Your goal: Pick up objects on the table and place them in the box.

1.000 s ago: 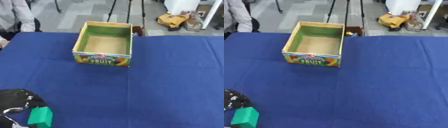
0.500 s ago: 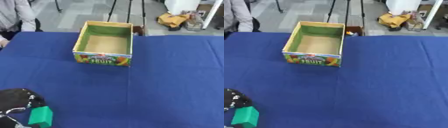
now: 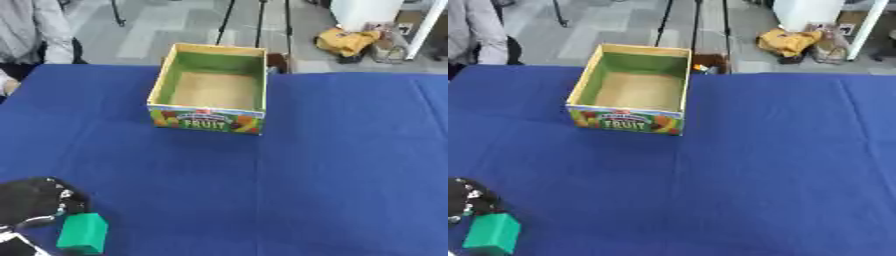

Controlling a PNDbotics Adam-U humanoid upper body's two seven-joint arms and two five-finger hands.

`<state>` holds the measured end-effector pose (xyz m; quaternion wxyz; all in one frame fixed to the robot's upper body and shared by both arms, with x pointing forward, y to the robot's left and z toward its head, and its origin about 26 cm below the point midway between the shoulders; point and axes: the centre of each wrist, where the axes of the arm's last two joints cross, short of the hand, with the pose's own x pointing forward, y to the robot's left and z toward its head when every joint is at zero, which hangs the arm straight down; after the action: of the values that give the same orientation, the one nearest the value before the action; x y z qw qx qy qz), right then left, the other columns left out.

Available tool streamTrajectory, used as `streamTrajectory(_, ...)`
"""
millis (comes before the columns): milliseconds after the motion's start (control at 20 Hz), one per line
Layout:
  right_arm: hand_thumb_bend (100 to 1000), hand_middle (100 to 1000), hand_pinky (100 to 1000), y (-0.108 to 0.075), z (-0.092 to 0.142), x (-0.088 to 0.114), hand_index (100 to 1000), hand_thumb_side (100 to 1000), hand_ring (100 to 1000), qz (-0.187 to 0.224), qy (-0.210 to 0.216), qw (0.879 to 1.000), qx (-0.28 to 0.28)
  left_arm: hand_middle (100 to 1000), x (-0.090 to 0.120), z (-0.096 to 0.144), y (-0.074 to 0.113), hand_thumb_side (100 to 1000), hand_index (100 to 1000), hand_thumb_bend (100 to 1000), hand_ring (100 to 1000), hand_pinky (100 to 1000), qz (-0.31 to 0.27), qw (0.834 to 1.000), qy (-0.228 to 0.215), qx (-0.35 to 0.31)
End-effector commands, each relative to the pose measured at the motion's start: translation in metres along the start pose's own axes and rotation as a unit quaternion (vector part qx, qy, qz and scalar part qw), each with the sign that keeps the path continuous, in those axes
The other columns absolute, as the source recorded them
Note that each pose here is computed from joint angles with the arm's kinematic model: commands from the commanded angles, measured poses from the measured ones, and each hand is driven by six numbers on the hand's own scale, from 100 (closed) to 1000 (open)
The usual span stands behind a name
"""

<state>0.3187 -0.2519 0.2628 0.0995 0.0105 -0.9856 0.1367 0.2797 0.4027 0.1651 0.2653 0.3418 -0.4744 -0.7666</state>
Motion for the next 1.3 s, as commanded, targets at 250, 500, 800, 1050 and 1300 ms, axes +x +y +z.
streamTrajectory(250,100,480,873,-0.003,-0.006,0.006,845,669,921,0.004,-0.015,1.000,0.003,554,-0.005,0.006,0.003,458,749,100,589,566,0.001,1.000,0.017,0.010)
streamTrajectory(500,100,479,873,-0.003,-0.006,0.006,845,666,920,0.004,-0.014,1.000,0.002,550,-0.006,0.007,0.006,432,745,100,584,561,0.006,1.000,0.019,0.016)
streamTrajectory(800,100,479,874,-0.004,-0.006,0.006,846,660,921,0.005,-0.012,1.000,0.002,547,-0.006,0.008,0.012,420,742,100,577,557,0.011,0.999,0.019,0.026)
streamTrajectory(1050,100,480,876,-0.004,-0.005,0.006,846,649,922,0.006,-0.010,1.000,0.000,540,-0.006,0.011,0.018,406,737,100,569,550,0.015,0.999,0.019,0.034)
streamTrajectory(1300,100,481,877,-0.004,-0.006,0.006,845,645,921,0.006,-0.010,1.000,-0.001,531,-0.006,0.013,0.027,400,728,100,559,539,0.017,0.999,0.018,0.048)
